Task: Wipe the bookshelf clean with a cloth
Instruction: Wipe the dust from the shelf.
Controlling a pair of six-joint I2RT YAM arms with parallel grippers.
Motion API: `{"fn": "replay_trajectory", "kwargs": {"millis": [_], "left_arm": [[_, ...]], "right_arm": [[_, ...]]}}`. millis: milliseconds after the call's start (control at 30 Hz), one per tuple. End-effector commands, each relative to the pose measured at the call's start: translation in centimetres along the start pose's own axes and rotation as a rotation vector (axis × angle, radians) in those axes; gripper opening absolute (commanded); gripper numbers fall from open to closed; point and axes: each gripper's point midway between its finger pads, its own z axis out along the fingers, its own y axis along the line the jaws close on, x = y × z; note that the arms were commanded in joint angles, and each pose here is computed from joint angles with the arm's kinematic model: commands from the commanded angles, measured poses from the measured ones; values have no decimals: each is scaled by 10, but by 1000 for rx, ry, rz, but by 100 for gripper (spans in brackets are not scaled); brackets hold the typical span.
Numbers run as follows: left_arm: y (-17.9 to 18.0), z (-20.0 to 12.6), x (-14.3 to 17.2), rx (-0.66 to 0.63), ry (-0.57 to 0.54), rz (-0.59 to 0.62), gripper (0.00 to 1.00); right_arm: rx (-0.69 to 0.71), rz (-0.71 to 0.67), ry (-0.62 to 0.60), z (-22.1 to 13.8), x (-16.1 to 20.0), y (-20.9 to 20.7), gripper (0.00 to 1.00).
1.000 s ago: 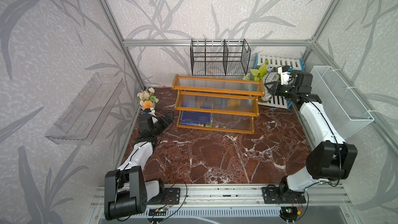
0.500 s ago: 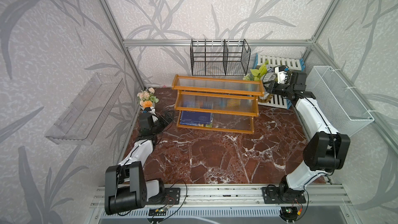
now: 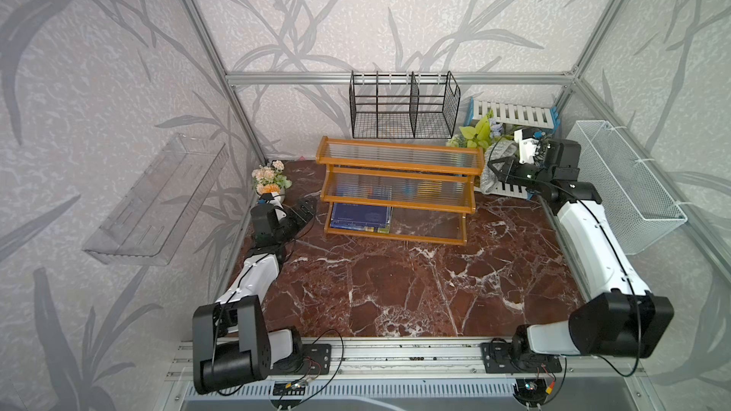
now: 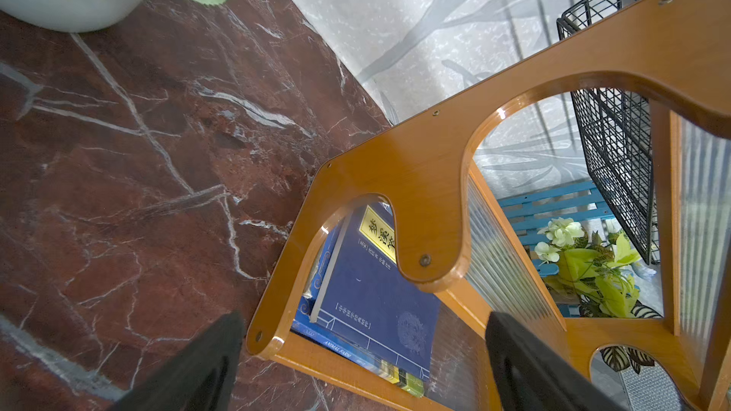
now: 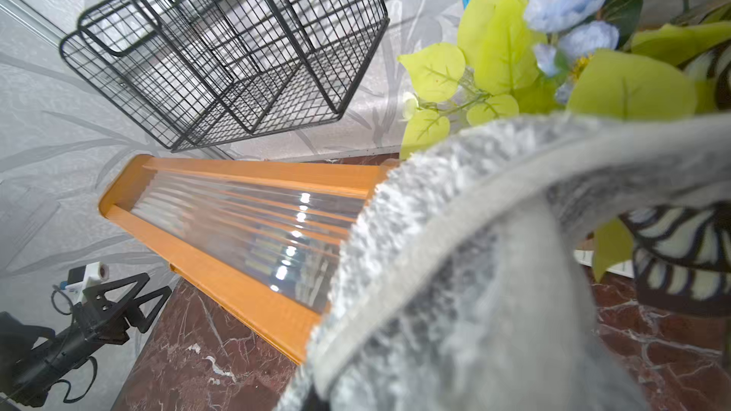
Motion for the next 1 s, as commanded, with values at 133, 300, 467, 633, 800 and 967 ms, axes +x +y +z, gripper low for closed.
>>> {"fn": "replay_trajectory", "kwargs": {"millis": [133, 300, 467, 633, 800, 967], "left_arm": [[-14, -4, -11, 45, -22, 33, 100], [-17, -6, -10, 57, -21, 30, 100], [-16, -9, -7, 58, -21, 31, 100], [-14, -9, -7, 53, -24, 26, 100], [-13, -8, -7, 53, -24, 24, 100], [-10, -8, -6, 43, -24, 21, 100]], "right_arm": [[-70, -104, -36, -14, -10, 61, 0], [-69, -131, -9, 18, -4, 80, 0], [16, -103, 1, 44, 4, 58, 0], [126, -134, 6, 58, -1, 35, 0], [205, -171, 28, 70, -5, 17, 0], [220, -190, 62, 87, -3, 7, 0]]}}
